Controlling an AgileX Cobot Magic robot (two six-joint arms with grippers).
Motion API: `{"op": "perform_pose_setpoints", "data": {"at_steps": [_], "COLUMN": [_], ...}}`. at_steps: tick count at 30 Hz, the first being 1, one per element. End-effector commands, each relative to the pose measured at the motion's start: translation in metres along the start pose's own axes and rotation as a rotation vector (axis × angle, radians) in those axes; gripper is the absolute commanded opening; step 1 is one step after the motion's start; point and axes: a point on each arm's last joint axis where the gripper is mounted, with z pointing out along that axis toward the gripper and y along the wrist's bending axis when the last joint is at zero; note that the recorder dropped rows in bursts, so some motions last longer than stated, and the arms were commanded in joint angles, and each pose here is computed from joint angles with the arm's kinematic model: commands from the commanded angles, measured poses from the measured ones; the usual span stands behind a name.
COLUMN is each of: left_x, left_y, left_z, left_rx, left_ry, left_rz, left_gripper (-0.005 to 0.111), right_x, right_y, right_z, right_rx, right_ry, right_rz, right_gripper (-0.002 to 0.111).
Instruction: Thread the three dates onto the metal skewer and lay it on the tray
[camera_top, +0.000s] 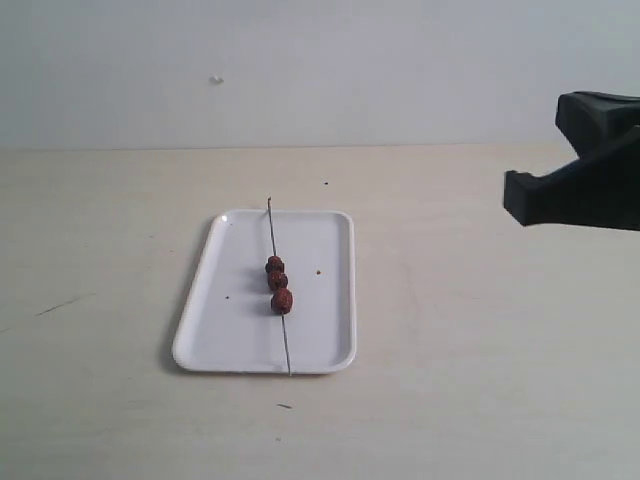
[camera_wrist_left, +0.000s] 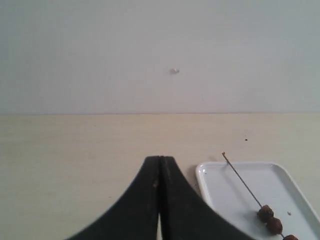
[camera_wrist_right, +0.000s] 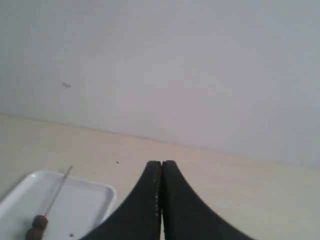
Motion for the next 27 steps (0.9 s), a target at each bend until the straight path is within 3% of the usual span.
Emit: {"op": "perform_pose_setpoints", "data": {"at_steps": [1, 5, 12, 16, 27], "left_x": [0.02, 0.042, 0.079, 0.094, 0.103], "left_y": [-0.006, -0.013, -0.016, -0.016, -0.016], "left_z": [-0.045, -0.073, -0.091, -0.093, -0.091], "left_rx": [-0.063, -0.067, -0.064, -0.063, -0.065], "left_ry": [-0.11, -0.211, -0.291, -0.303, -0.294], "left_rz": [-0.016, -0.004, -0.015, -0.012, -0.01], "left_gripper": [0.0, 0.0, 0.0, 0.0, 0.0], "right_x": [0.008, 0.017, 0.03, 0.036, 0.034], "right_y": [-0.001, -0.003, -0.01, -0.013, -0.017], "right_z": [-0.027, -0.045, -0.062, -0.065, -0.064], "right_rx": [-0.256, -0.387, -0.476, -0.482, -0.448], "right_ry": [-0.134, -0.156, -0.13, -0.054, -0.078], "right_rz": [0.002, 0.009, 0.064, 0.212, 0.228], "right_gripper": [0.0, 0.0, 0.0, 0.0, 0.0]}}
